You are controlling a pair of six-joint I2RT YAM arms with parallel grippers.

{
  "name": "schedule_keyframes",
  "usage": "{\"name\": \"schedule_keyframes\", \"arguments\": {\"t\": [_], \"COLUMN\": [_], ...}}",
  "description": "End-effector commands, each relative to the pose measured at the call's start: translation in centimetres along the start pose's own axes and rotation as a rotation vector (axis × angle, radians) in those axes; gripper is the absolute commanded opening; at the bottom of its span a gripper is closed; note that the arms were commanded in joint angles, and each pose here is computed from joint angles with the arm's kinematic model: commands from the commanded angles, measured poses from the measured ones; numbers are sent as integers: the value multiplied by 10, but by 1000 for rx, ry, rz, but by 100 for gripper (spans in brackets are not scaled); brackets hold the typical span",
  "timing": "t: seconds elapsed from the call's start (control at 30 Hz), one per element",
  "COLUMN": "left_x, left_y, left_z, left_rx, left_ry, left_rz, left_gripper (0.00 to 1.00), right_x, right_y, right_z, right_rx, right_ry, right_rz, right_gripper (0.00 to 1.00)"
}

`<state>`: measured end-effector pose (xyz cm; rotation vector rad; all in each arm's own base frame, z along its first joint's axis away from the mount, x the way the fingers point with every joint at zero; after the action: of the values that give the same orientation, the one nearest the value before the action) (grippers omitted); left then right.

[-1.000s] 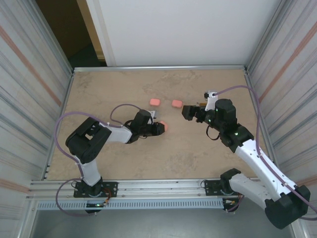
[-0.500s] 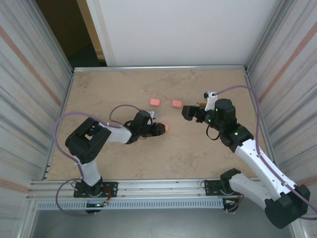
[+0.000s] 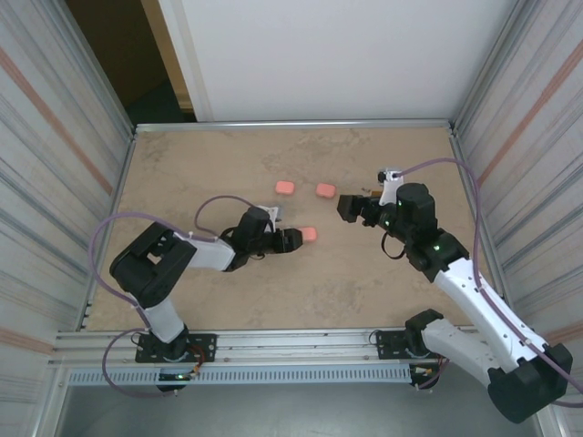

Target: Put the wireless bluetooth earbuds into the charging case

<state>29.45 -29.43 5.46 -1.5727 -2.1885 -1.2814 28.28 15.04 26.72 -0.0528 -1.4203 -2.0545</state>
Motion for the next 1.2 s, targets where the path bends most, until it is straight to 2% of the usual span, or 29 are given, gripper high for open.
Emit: {"name": "schedule_keyframes", "arguments": {"t": [0.0,0.17,0.43,0.63,0.87,1.0,1.17], "left_x": [17,46,117,175,232,248,265], "left_y": [16,39,93,123,136,137,135], "left_z": [-9,-14,-13,-3,31,58,87], "left_rx": [-70,-120,-224,-309,-359,-352,-316], "left_ry": [-17,-8,106,271,535,665,802], "left_rz": [-62,-137,-362,-556,-755,-775,-830], "left_gripper": [64,66,72,80,91,93,99], "right_x": [9,16,28,31,32,25,4], "right_y": [6,10,20,18,-2,-16,-32], "right_z": [-10,-27,-70,-118,-180,-200,-212], "right_rx": [35,42,66,68,44,54,85], "right_ry": [-46,-97,-248,-400,-530,-550,-525], "right_rz": [-25,-41,-101,-146,-285,-327,-295], "right_gripper": [99,99,99,99,99,99,99]}}
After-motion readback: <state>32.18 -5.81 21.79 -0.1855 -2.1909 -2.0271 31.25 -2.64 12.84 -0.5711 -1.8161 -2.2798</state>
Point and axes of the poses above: each hand's point on the last joint's axis, 136 mm out from that joint toward the fingers, its own x axis back along the fingers, its own z axis along the line the jaws close on, y = z × x, the point moved 1 cm from there along x, back along the fingers, and after that the axes turned 2 degrees about -x, right-handed, at the moved point
